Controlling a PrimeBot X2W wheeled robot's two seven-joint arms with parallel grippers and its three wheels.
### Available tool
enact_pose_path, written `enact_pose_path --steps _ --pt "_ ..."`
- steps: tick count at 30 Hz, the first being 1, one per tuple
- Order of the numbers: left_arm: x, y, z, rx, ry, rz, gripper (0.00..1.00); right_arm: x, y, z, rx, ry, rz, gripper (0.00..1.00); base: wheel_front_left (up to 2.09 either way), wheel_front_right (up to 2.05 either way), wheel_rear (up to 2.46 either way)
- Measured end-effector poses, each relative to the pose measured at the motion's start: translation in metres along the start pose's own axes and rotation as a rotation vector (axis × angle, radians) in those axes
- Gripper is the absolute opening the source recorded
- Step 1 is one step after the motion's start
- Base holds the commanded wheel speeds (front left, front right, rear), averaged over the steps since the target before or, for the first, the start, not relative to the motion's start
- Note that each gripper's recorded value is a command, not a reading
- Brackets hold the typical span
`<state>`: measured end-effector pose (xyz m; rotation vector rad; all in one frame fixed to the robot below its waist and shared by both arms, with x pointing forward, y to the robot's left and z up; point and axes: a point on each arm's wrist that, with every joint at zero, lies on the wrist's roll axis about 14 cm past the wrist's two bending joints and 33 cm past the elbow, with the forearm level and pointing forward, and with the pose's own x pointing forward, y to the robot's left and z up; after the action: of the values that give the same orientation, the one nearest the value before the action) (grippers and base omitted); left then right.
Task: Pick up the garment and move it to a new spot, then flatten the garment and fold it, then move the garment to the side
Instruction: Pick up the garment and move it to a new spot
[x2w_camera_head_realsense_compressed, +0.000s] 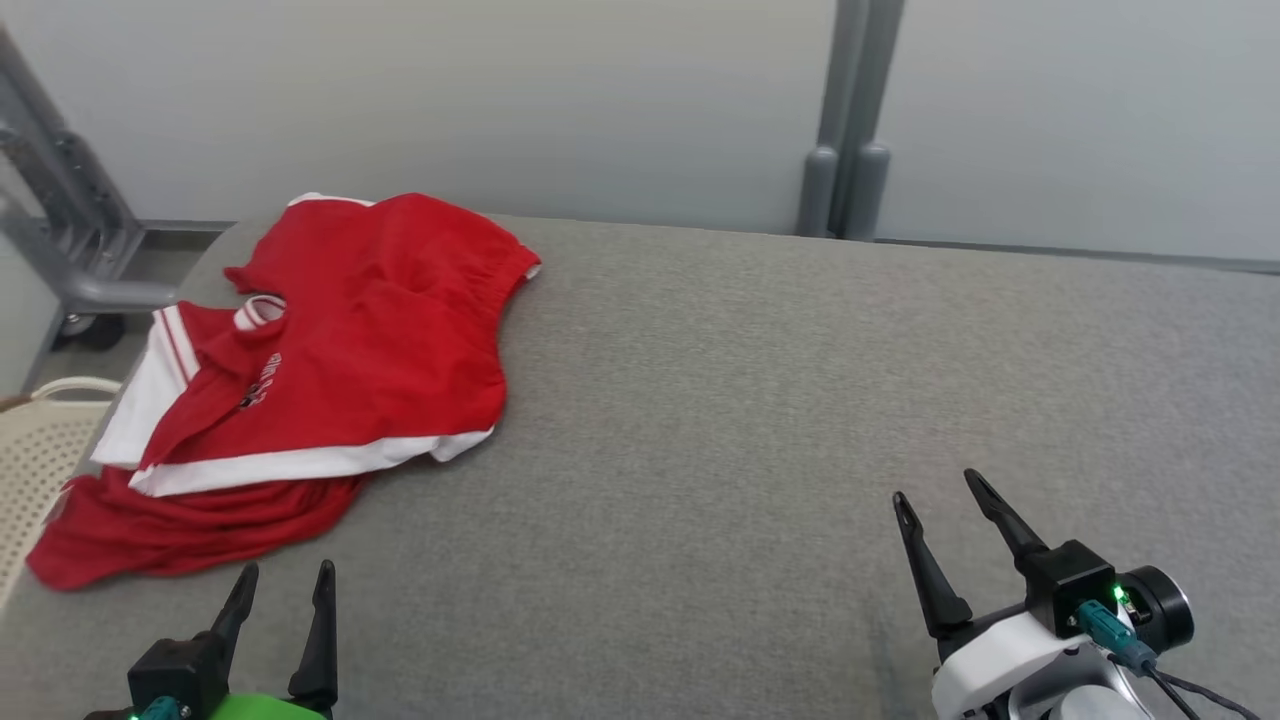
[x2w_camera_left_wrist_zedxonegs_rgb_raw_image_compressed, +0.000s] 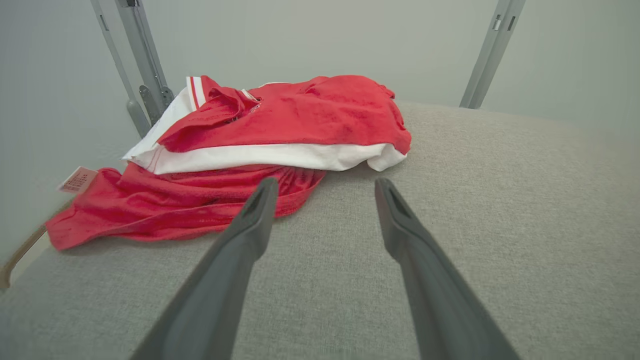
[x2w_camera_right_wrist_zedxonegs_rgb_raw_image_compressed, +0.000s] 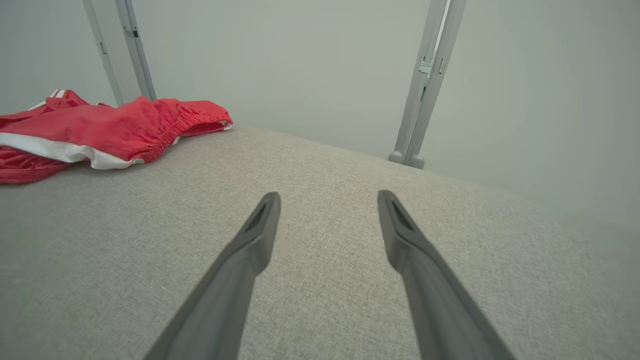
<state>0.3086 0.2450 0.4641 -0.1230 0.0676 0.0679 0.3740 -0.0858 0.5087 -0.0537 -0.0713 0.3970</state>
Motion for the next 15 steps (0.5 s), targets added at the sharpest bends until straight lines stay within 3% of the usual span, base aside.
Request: enact_pose_path --steps 15 --pt "-0.097 0.083 -0.004 -0.033 -0.038 0.325 1.00 0.051 0.124 0.027 0.017 -0.077 0.376 1.00 0.00 0.00 0.00"
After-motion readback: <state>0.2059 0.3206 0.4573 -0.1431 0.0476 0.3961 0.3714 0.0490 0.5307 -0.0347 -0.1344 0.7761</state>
